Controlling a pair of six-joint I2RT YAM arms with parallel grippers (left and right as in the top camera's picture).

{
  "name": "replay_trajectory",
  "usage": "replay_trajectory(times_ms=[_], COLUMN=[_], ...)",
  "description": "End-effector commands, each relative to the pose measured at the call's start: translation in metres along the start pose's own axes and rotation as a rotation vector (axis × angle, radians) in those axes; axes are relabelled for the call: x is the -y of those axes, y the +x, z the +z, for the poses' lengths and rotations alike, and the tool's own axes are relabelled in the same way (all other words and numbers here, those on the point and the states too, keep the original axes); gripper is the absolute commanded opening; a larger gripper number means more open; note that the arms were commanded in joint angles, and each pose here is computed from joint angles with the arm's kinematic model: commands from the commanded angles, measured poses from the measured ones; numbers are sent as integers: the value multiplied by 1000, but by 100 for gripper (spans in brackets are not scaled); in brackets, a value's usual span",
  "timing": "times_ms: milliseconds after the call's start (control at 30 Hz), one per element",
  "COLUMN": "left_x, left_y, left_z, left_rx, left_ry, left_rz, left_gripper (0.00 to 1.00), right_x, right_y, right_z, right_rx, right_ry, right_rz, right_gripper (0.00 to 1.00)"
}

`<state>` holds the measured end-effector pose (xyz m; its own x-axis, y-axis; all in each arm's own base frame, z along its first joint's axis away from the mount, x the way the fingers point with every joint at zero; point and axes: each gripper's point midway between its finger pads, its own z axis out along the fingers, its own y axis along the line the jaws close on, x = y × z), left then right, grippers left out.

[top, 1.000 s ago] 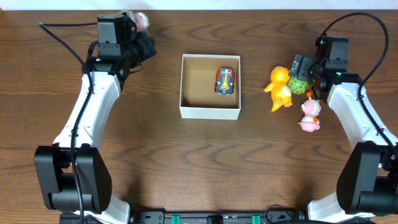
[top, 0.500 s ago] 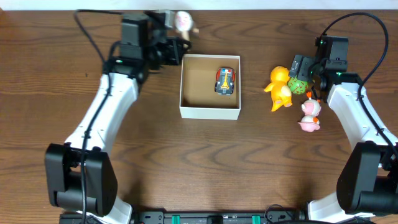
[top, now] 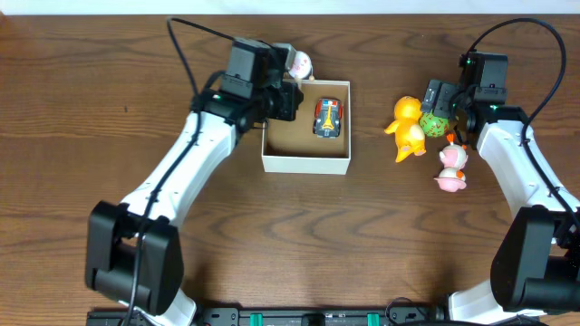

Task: Pack container
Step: 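Lift the rattle drum and carry it right over the box, then lower the rattle drum into the box and release it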

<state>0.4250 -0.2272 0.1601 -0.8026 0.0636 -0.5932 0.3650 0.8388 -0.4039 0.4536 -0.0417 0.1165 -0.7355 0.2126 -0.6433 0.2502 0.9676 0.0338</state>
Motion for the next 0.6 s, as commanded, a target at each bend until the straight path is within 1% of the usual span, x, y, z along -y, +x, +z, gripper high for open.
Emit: replay_trajectory(times_ms=[0,133,267,367,567], left_x=[-7,-7,-35,-47,-48], left_y=[12,28,41,46,48], left_z=[20,38,42,40,39], left_rx=[-39,-88,-111,-119,-124], left_ry=[-65,-71,-230,-302,-308], left_rz=[24,12,-109,-138,-143], left_gripper=[6,6,6,6,6], right_x=[2,2,2,2,2], right_y=[-9,-9,-9,-9,-9], right_z=[-2,-2,-2,-2,-2], right_rx=[18,18,18,18,18], right_ry=[6,6,6,6,6], right_rz=[-2,-2,-2,-2,-2], right_gripper=[99,99,99,99,99])
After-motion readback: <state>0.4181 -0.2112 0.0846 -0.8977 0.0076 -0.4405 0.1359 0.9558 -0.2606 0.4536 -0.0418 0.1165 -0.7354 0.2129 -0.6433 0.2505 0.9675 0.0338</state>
